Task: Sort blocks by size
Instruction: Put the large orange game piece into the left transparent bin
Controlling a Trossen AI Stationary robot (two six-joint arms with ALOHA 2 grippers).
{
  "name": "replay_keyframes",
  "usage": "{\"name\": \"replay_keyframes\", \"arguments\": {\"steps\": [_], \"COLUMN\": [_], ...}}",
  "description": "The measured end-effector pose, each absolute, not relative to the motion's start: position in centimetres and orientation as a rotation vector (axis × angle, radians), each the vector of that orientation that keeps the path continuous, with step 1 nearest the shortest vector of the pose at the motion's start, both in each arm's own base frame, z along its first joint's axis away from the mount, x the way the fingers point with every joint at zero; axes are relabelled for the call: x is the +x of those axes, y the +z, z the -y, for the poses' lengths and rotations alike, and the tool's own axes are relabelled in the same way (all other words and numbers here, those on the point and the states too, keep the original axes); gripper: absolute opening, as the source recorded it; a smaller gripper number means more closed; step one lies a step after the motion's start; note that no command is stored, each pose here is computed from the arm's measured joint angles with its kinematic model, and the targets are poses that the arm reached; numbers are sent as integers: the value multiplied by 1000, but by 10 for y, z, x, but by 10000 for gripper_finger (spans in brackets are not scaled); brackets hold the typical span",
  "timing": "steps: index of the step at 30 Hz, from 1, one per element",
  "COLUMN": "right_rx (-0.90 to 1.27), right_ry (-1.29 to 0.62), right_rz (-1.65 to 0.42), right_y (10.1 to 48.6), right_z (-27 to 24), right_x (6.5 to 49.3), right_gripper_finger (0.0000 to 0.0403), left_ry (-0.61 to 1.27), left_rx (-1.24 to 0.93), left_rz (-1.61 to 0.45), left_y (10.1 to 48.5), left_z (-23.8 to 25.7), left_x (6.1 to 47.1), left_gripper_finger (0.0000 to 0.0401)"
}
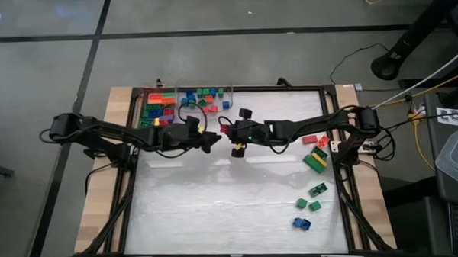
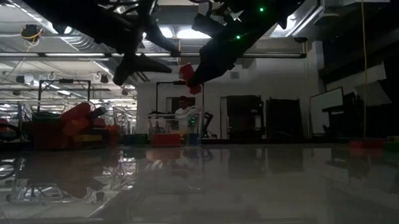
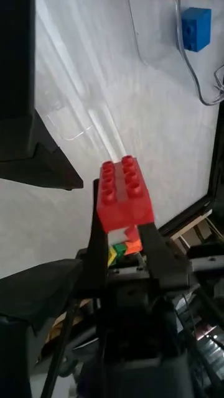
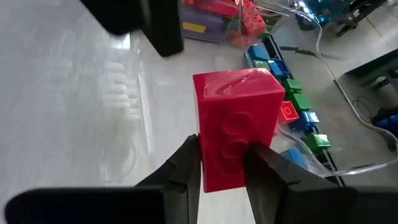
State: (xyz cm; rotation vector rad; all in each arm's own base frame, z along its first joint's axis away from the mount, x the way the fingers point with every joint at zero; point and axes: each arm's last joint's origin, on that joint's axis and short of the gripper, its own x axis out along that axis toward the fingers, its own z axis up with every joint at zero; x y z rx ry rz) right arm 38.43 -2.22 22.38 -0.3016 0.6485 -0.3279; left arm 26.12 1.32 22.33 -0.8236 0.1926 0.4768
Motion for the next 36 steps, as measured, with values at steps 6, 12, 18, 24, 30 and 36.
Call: {"name": "replay_keyframes", "arguments": {"steps": [6, 12, 18, 24, 30, 36], "right_rx": [-281, -158, -88, -53, -12, 18], "right_ry": [-335, -375, -398, -393, -367, -368], "right_rz": [-645, -627, -628, -609, -581, -571], "right_y": [224, 219, 211, 207, 208, 208], "right_z": [22, 22, 22, 19, 9, 8], "right_x": [384, 387, 390, 393, 395, 395], "right_gripper_finger": [99, 99, 99, 99, 99, 99], "left_ry": [513, 507, 524, 537, 563, 562], "left_rx": [-836, -811, -765, -748, -742, -742], "left_rz": [-195, -152, -138, -166, -184, -182], "left_y": [212, 213, 214, 211, 204, 200], "left_z": [-21, -25, -25, -25, -26, -26], "left_x": [269, 273, 274, 273, 276, 280], "left_gripper_finger": [182, 182, 182, 182, 182, 182]}}
